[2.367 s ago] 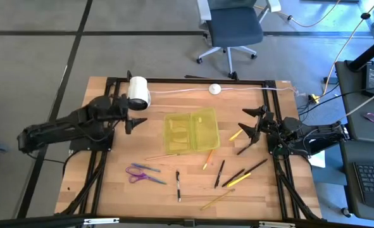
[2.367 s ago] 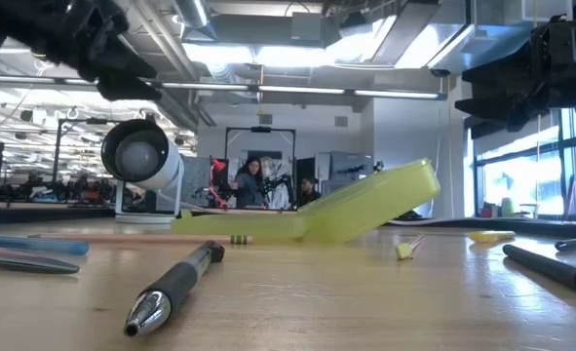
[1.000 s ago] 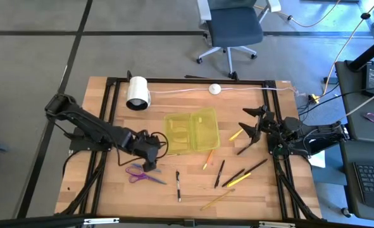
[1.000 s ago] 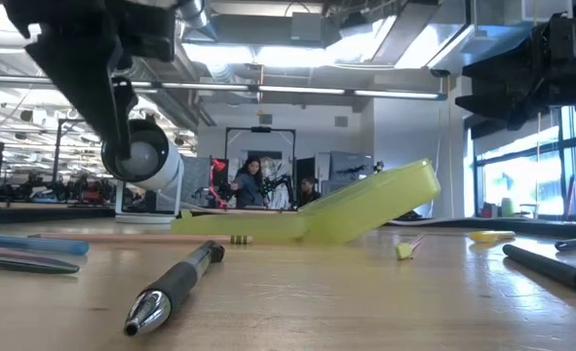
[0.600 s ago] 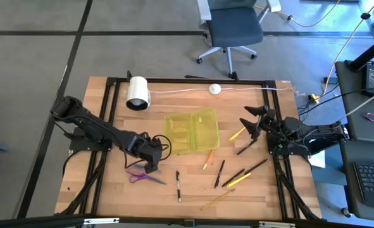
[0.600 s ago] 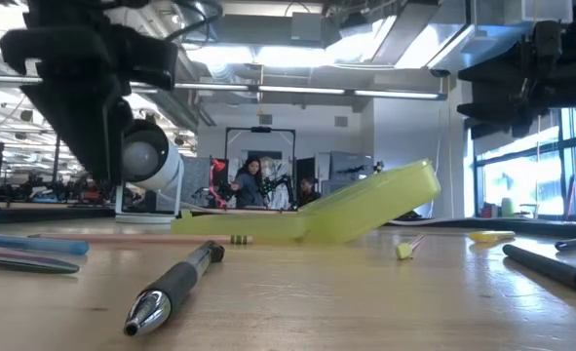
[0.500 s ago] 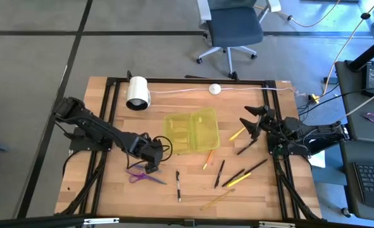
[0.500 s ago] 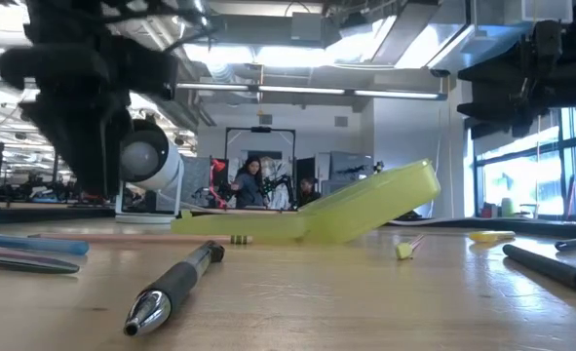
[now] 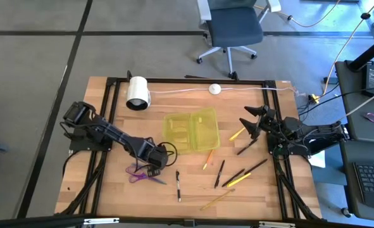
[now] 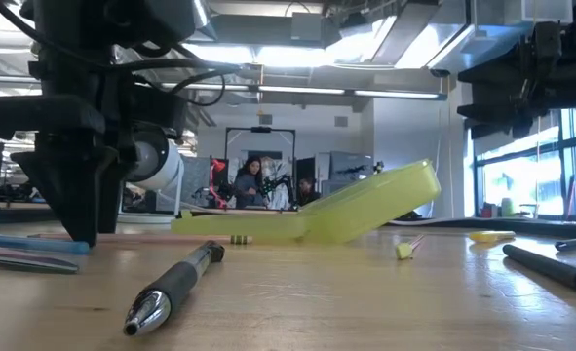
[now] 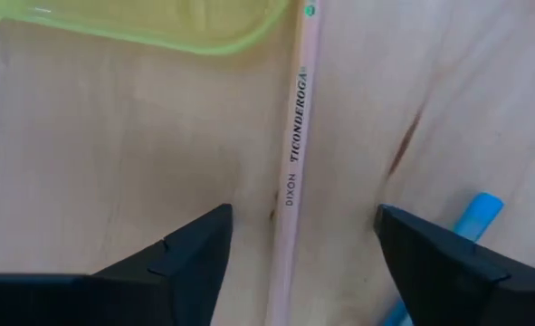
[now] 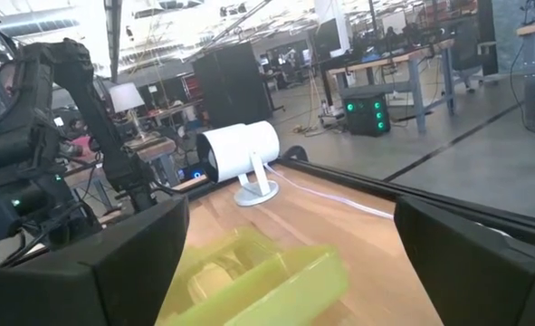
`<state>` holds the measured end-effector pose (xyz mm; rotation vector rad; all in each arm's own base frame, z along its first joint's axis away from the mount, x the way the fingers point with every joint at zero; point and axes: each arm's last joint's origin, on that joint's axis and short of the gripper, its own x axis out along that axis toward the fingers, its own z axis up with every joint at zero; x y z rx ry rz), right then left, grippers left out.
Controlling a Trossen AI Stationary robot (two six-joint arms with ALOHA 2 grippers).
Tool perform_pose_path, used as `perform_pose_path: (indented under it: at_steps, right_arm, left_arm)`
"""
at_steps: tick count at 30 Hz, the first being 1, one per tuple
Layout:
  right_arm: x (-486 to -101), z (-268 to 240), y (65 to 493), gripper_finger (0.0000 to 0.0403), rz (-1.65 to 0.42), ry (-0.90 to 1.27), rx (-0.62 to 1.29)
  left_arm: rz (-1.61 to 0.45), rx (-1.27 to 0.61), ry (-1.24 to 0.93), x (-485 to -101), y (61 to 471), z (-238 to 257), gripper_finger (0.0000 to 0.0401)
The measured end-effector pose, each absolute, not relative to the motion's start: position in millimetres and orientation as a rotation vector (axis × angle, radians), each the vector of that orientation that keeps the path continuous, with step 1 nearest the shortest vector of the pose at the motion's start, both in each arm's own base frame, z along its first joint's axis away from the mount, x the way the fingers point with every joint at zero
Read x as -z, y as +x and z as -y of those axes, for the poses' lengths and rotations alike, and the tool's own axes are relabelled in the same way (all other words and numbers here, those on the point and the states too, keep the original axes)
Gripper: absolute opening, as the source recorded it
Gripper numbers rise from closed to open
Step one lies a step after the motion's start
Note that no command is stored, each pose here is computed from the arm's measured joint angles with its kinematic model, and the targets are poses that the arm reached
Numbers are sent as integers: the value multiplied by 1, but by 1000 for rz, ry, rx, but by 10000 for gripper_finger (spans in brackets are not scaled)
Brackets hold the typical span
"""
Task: Pick & place school supplies into a supply box
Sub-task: Put the pink pencil into the yellow supply box
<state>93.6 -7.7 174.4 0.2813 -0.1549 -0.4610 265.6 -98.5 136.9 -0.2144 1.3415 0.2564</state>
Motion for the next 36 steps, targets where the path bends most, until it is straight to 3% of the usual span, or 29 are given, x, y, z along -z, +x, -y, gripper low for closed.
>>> perform_pose_path:
  at_steps: [23, 28, 36]
  right_arm:
    - [-174, 9, 93, 393, 160, 307, 512]
    - [-173, 10, 93, 393, 160, 307, 538]
    - [-173, 10, 93, 393, 169, 339, 535]
  left_arm:
    - [-1324, -244, -223, -135, 268, 100, 68]
    - [-1313, -165, -137, -135, 269, 102, 30]
    - [-1291, -98, -68, -136, 271, 104, 9]
